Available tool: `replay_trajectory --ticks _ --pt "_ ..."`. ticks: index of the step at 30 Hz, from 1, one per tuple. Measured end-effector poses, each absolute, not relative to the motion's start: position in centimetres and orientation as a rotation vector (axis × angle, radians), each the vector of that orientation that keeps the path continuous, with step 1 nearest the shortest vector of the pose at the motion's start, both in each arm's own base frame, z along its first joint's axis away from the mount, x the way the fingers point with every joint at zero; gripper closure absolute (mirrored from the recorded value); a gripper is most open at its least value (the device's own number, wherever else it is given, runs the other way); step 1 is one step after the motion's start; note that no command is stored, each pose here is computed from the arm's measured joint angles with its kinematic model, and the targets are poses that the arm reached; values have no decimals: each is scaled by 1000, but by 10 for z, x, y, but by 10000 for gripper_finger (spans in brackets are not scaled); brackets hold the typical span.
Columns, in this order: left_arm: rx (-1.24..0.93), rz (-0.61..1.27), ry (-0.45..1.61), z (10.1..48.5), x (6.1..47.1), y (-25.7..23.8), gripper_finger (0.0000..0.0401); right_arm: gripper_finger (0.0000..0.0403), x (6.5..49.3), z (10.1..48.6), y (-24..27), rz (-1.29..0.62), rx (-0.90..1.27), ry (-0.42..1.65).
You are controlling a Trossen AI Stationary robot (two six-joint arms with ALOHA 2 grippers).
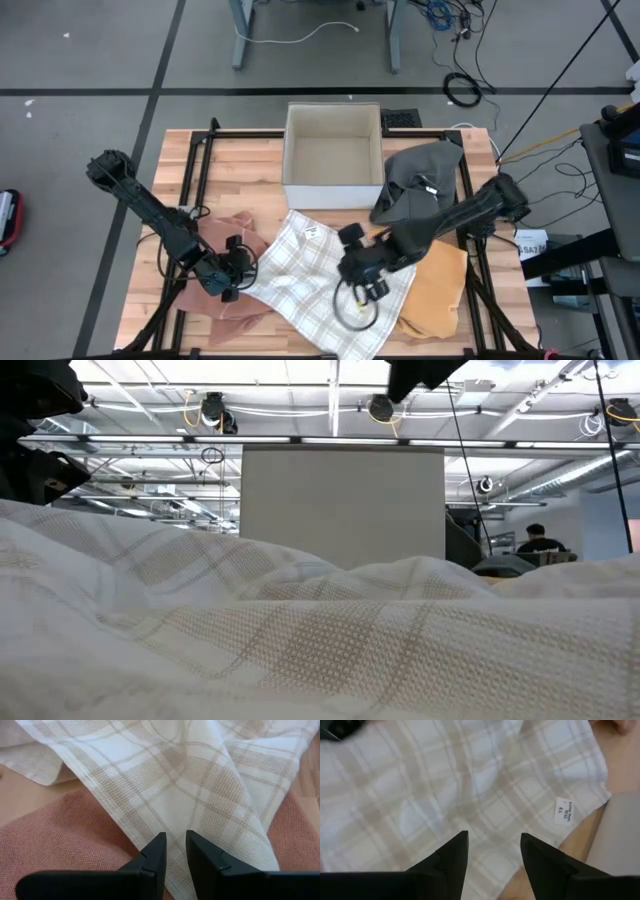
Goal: Fold towel
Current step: Fold the white patterned towel
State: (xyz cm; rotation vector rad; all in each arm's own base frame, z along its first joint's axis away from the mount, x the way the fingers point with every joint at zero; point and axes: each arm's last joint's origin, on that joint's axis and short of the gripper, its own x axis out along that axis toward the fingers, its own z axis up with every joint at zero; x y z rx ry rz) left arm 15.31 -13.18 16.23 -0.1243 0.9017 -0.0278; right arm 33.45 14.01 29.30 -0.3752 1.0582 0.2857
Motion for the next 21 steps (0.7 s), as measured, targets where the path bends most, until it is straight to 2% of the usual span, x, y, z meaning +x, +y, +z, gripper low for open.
replay_trajectory --ticks 5,8,14,21 --pt "-125 -27 902 162 153 -132 323 234 295 297 117 304 -265 900" --pt "-127 -26 901 162 153 -132 323 234 268 291 104 250 -190 872" --pt "-102 -38 900 162 153 -132 323 234 222 261 92 165 -15 919" --pt "-83 -64 925 163 151 -130 323 234 200 216 108 213 71 895"
